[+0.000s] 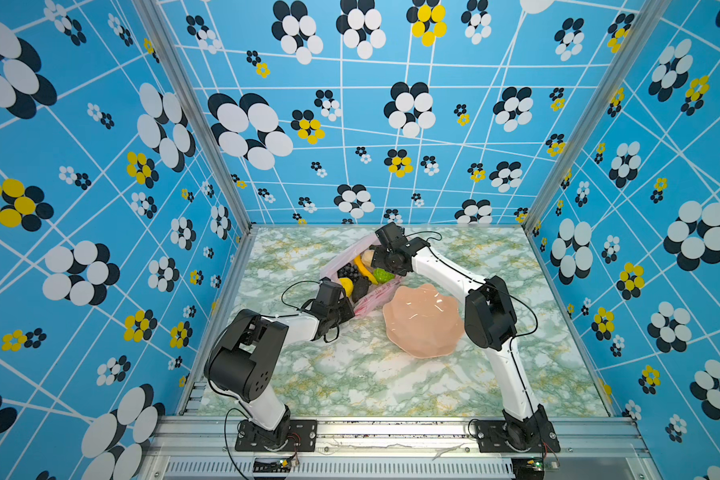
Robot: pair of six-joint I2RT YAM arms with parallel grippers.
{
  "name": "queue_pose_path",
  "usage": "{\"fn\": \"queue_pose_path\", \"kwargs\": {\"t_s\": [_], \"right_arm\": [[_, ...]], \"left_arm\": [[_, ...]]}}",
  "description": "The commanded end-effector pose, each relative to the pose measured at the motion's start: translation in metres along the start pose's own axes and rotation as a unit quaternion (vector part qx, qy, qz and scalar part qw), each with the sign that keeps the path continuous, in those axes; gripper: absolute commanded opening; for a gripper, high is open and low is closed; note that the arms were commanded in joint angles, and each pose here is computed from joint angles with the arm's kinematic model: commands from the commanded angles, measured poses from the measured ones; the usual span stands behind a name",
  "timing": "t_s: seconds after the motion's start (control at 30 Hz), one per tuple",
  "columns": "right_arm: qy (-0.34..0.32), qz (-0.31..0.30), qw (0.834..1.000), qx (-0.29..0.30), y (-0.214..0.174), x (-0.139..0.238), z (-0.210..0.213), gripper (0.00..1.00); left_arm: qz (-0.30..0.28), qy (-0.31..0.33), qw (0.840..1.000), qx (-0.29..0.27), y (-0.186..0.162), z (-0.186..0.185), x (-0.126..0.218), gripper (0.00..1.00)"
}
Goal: Take the fake fruits out of the plastic bag
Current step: 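Reach the right gripper into the bag and grasp the green bumpy fruit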
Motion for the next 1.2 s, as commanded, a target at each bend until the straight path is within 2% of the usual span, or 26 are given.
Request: {"fn": "queue_pose_path", "kwargs": {"t_s": [0.0,0.43,0.67,0.97,1.17], "right_arm": [[-0.037,0.010,0.999,0.001,-0.005,-0.007,-0.005,0.76],[-0.044,0.051,0.997,0.024,-0.014,-0.039,-0.001,0.79],[-0.038,0.053,0.997,0.030,-0.011,-0.041,0.000,0.71],[-0.040,0.074,0.996,0.035,-0.013,-0.051,0.000,0.78],[-0.028,0.075,0.996,0.036,-0.012,-0.051,0.003,0.68]], "left_arm": [[-0.006,0.006,1.000,-0.002,-0.002,0.001,0.007,0.08],[-0.004,0.002,1.000,-0.002,-0.002,0.000,0.006,0.08],[-0.004,0.003,1.000,-0.002,-0.002,0.000,0.006,0.08],[-0.009,0.005,1.000,-0.004,-0.001,-0.001,0.009,0.08],[-0.009,0.006,1.000,-0.004,0.000,0.000,0.009,0.08]]}}
Point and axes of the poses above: each gripper's point midway between its finger pads, its own x axis back along the fingers, its own z axis along the line the jaws close on, y = z × x, the point moved 10 cm from there along x, back along the fingers, and after that the axes turned 2 degrees about -x, right-handed, at the moved point
